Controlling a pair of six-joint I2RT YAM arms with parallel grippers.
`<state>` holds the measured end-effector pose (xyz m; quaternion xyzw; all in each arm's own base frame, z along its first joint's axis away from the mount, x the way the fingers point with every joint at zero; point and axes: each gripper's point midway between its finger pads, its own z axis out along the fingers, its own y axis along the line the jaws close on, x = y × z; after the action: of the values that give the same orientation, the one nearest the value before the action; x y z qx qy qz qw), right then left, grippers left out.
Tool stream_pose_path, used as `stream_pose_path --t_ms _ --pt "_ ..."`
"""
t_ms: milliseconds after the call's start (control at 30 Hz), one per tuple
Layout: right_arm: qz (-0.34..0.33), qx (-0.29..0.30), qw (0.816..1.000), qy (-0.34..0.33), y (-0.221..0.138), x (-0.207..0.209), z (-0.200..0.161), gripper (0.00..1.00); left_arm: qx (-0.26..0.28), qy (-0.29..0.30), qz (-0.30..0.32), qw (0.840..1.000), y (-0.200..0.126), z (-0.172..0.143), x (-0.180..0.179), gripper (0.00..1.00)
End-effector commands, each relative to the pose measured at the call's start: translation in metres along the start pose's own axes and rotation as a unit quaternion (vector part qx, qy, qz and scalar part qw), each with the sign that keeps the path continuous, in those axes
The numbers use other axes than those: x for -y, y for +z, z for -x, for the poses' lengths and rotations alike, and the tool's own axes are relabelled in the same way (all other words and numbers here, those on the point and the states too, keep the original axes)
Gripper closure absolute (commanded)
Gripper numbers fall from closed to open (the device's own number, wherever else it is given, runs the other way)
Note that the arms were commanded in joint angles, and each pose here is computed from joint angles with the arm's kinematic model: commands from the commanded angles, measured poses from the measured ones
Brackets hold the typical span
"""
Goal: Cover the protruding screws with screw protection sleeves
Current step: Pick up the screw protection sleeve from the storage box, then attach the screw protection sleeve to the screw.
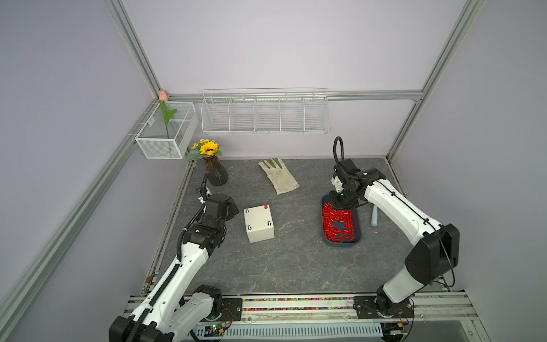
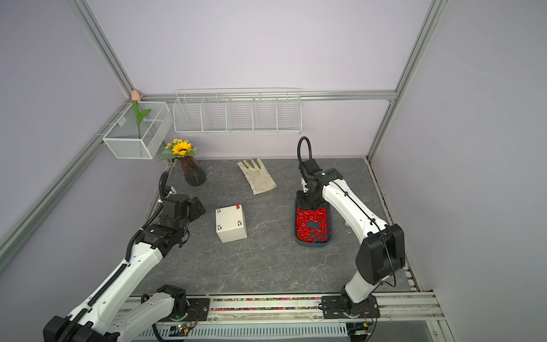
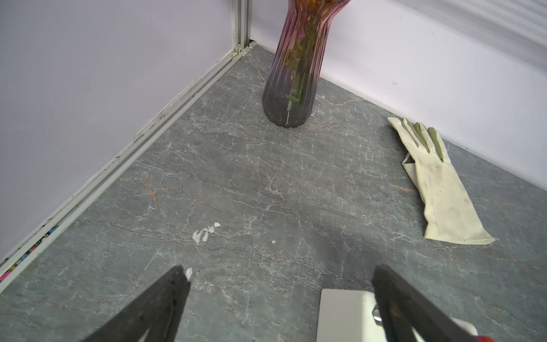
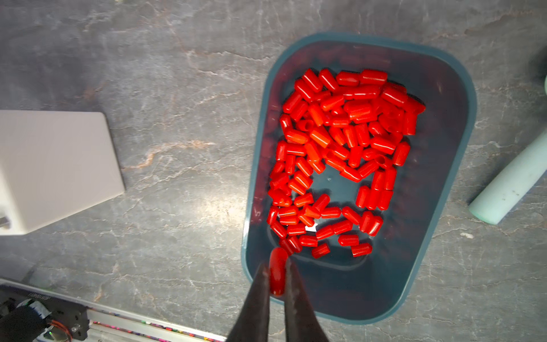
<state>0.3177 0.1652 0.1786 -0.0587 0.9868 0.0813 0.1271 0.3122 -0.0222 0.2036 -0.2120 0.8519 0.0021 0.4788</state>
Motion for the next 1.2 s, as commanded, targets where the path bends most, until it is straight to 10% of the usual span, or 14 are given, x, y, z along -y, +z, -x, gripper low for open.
stream_pose_path --t_ms 0,500,1167 --pt "0.003 0.011 1.0 -0.009 -0.024 -0.01 -0.004 0.87 0.007 -0.002 0.013 1.0 -0.001 0.001 -0.007 0.01" --pt "0.051 0.048 0.993 -0.099 -0.061 -0.109 0.004 0.87 0.0 -0.001 0.026 1.0 0.012 -0.012 -0.017 0.01" --pt "0.091 0.001 0.981 -0.171 -0.022 -0.204 -0.015 0.87 -0.006 0.032 -0.046 0.998 0.008 -0.021 0.003 0.01"
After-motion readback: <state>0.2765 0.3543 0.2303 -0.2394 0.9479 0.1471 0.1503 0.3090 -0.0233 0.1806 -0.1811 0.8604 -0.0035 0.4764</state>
